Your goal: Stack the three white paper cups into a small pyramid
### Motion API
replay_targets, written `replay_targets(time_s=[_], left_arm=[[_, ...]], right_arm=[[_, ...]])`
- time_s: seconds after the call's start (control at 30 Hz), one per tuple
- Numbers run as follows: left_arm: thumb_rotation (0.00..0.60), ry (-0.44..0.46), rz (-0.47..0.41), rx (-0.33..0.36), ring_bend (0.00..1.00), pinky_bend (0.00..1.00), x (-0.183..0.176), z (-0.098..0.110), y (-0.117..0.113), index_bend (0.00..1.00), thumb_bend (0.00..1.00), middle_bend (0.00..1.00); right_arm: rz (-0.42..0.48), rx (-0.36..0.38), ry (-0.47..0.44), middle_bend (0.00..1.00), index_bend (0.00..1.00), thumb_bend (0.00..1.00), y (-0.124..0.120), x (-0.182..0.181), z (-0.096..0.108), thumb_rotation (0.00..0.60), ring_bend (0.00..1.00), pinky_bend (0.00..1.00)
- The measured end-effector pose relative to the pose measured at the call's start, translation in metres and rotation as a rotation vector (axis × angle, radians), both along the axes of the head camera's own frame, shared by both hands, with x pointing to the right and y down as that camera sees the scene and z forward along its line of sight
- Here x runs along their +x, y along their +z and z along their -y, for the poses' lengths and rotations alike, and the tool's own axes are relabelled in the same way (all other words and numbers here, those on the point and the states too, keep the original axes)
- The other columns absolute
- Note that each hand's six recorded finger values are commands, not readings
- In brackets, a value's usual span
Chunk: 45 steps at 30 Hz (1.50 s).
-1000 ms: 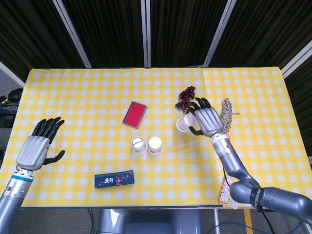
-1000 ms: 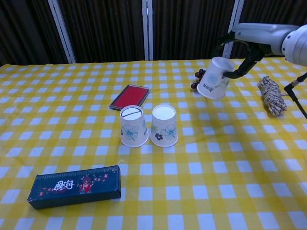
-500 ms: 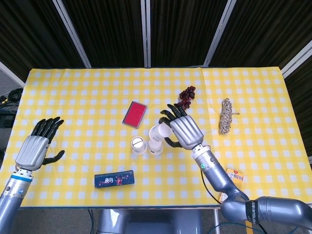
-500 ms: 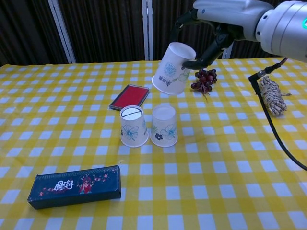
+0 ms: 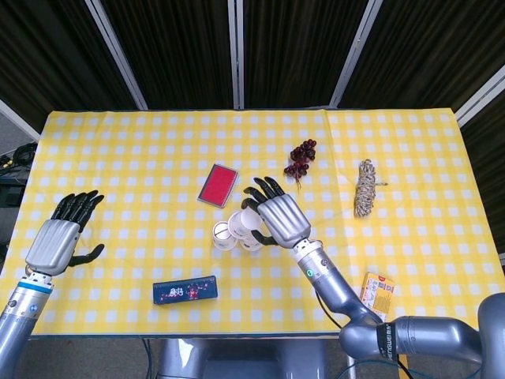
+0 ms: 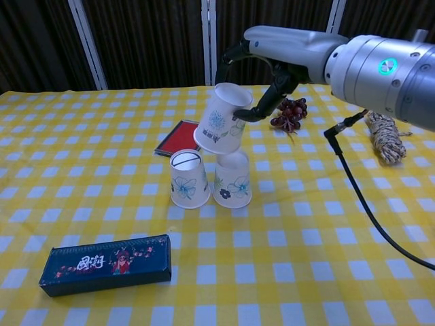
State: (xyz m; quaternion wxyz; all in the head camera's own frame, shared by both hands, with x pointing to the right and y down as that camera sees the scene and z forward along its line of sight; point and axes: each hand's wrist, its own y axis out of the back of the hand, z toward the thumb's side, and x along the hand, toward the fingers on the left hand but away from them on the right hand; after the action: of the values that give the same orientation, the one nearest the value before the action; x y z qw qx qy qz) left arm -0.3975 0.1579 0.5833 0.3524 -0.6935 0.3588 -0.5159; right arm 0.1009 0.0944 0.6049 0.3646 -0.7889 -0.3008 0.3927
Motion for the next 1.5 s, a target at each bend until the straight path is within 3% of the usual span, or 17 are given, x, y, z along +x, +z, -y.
replay_targets(time_s=[1.1, 1.5], left_arm=[[0.6, -0.009, 0.001, -0.007, 0.0, 0.0, -0.004, 0.001, 0.001, 0.0, 0.3, 0.0], [0.6, -0.012, 0.004, -0.011, 0.0, 0.0, -0.005, 0.002, 0.002, 0.0, 0.3, 0.0]], right_arm=[[0.036, -0.029, 0.016, 0.16, 0.45, 0.28, 0.018, -0.011, -0.01, 0.6, 0.0, 0.0], [0.029, -0.03, 0.007, 0.08, 0.3, 0.2, 0.019, -0.011, -0.012, 0.6, 0.0, 0.0]])
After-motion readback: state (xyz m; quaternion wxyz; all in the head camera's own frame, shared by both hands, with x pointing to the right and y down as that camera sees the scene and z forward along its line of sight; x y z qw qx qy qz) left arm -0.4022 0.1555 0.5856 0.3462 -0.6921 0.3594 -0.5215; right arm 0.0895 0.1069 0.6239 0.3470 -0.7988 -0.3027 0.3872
